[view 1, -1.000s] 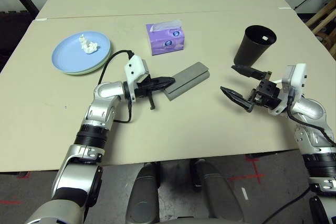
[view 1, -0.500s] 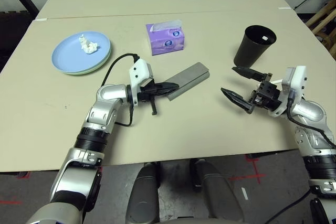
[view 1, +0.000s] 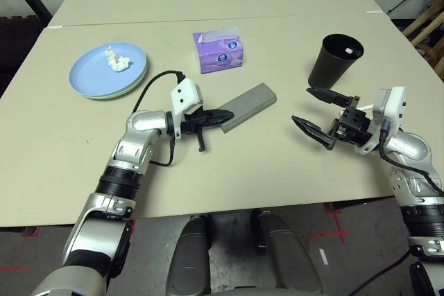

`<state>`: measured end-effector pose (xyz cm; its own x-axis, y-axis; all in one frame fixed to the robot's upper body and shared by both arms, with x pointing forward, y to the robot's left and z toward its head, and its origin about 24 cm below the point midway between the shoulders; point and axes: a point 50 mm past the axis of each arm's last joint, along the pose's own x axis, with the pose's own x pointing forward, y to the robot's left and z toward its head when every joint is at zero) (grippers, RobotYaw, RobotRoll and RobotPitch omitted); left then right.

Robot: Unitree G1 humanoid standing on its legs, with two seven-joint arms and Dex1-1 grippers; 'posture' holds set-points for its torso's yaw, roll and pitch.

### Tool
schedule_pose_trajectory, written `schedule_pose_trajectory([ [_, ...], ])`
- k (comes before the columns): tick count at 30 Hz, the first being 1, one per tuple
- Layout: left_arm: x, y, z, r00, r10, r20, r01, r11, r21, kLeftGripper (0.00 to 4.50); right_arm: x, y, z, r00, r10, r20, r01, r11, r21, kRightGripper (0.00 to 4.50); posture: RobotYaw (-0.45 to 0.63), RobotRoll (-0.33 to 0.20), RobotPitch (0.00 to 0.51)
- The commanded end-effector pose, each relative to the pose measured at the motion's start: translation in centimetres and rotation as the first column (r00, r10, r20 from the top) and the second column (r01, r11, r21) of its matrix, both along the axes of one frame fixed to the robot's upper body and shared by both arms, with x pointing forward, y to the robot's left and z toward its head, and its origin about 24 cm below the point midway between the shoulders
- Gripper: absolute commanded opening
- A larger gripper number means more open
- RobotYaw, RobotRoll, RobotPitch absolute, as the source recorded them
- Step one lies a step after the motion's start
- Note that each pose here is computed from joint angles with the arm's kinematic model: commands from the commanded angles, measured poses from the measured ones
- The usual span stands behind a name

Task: Organize and tidy the items on the table.

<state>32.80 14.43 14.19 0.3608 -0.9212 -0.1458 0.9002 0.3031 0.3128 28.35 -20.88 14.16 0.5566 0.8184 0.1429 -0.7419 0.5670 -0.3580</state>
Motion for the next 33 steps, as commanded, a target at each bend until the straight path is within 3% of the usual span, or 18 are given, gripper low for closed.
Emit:
schedule_pose_trajectory([
  [1, 0.3, -0.5, 1.0, 1.0, -0.014, 0.014, 0.015, 0.998, -0.06, 0.02, 0.1, -0.3, 0.2, 1.0, -0.011, -0.001, 0.011, 1.0, -0.008, 4.5, 0.07, 0.0, 0.194],
  [11, 0.6, -1.2, 4.0, 0.994, -0.055, 0.094, 0.067, 0.989, -0.129, 0.02, 0.2, -0.3, 1.0, 1.0, -0.023, 0.011, 0.023, 1.0, -0.012, 4.5, 0.05, 0.0, 0.176],
  [20, 0.9, -1.3, 4.6, 0.99, -0.1, 0.1, 0.117, 0.975, -0.187, 0.02, 0.2, -0.9, 1.5, 0.996, -0.094, -0.009, 0.094, 0.994, 0.049, 4.5, 0.04, 0.0, 0.169],
  [23, 0.7, -1.0, 4.1, 0.989, -0.126, 0.077, 0.136, 0.98, -0.142, 0.64, -0.1, -0.8, 1.3, 0.995, -0.098, -0.012, 0.098, 0.994, 0.048, 4.5, 0.04, 0.0, 0.17],
  [28, -0.2, 0.0, 2.9, 0.98, -0.195, 0.044, 0.197, 0.979, -0.047, 2.53, -0.2, -0.8, 1.4, 0.995, -0.098, -0.014, 0.099, 0.994, 0.049, 4.5, 0.04, 0.0, 0.173],
  [33, -0.3, 0.7, 2.6, 0.978, -0.205, 0.028, 0.206, 0.978, -0.029, 4.34, -0.1, -0.9, 1.7, 0.996, -0.091, -0.006, 0.091, 0.995, 0.04, 4.5, 0.04, 0.0, 0.176],
])
